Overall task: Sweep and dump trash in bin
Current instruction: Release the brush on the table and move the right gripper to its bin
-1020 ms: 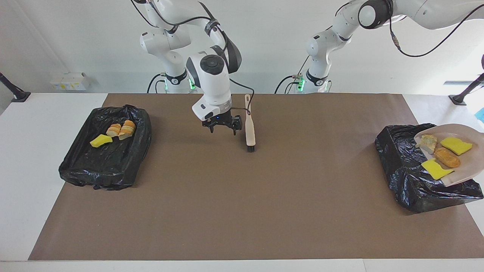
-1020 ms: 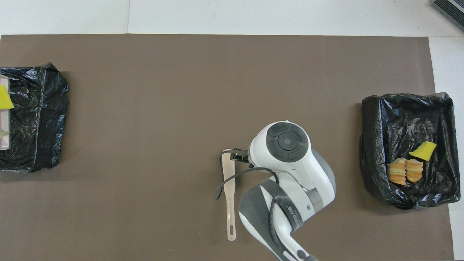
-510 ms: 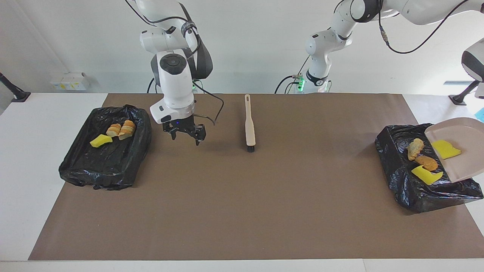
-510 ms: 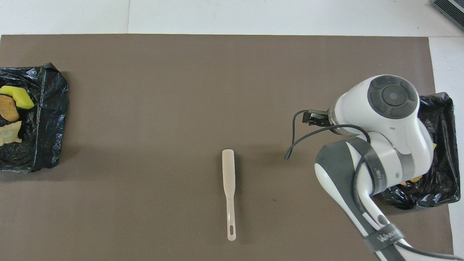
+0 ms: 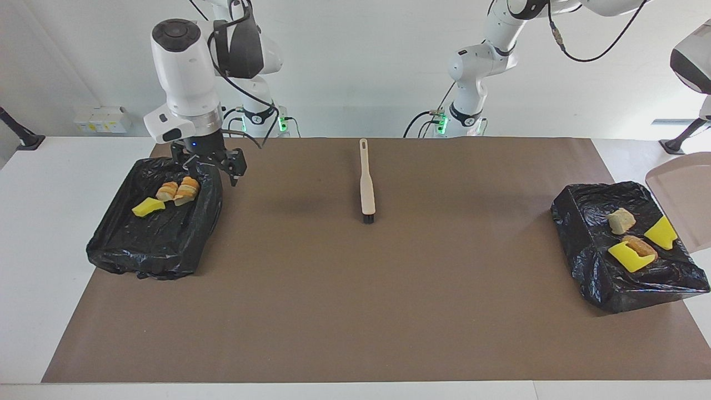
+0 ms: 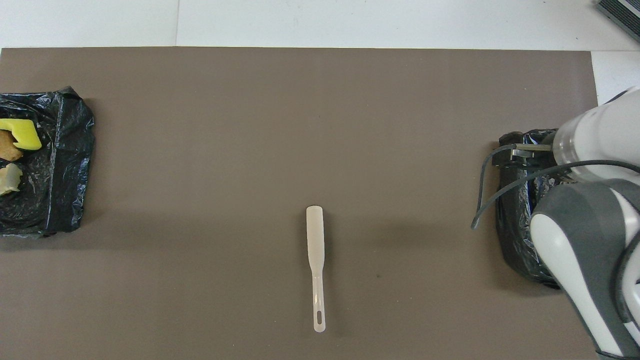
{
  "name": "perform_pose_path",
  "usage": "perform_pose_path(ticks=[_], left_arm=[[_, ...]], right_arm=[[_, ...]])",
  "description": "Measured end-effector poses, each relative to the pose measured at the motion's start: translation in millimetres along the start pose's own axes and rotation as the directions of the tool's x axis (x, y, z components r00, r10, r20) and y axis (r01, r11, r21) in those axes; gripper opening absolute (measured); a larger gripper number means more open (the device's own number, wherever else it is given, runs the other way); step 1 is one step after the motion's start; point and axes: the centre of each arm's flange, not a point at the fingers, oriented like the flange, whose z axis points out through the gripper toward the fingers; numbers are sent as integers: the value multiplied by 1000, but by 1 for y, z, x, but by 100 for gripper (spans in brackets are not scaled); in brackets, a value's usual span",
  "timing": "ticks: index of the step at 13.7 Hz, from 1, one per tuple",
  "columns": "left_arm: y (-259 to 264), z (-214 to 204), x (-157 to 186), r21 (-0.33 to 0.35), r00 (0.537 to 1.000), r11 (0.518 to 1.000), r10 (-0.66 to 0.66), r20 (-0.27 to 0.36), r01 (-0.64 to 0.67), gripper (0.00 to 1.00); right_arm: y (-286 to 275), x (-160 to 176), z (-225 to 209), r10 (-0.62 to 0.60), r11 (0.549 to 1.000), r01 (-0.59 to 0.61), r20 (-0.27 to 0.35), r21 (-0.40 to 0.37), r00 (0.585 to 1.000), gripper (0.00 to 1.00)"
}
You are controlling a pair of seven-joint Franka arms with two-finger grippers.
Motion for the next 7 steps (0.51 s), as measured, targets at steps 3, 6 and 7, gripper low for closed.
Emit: perform_pose_path(ticks=[3, 6, 7], left_arm=[[-9, -12, 31, 28, 992, 1000, -10, -130, 13, 32], [-18, -30, 59, 52, 958, 998, -26, -285, 42, 32], [-19, -36, 69, 46, 929, 997, -43, -368, 64, 32]], right_arm=[[31, 5, -31, 30, 1000, -30, -2, -5, 1000, 100], [61, 6, -54, 20, 1000, -20, 10, -11, 1000, 100], [68, 6, -60, 28, 1000, -28, 11, -12, 1000, 100]])
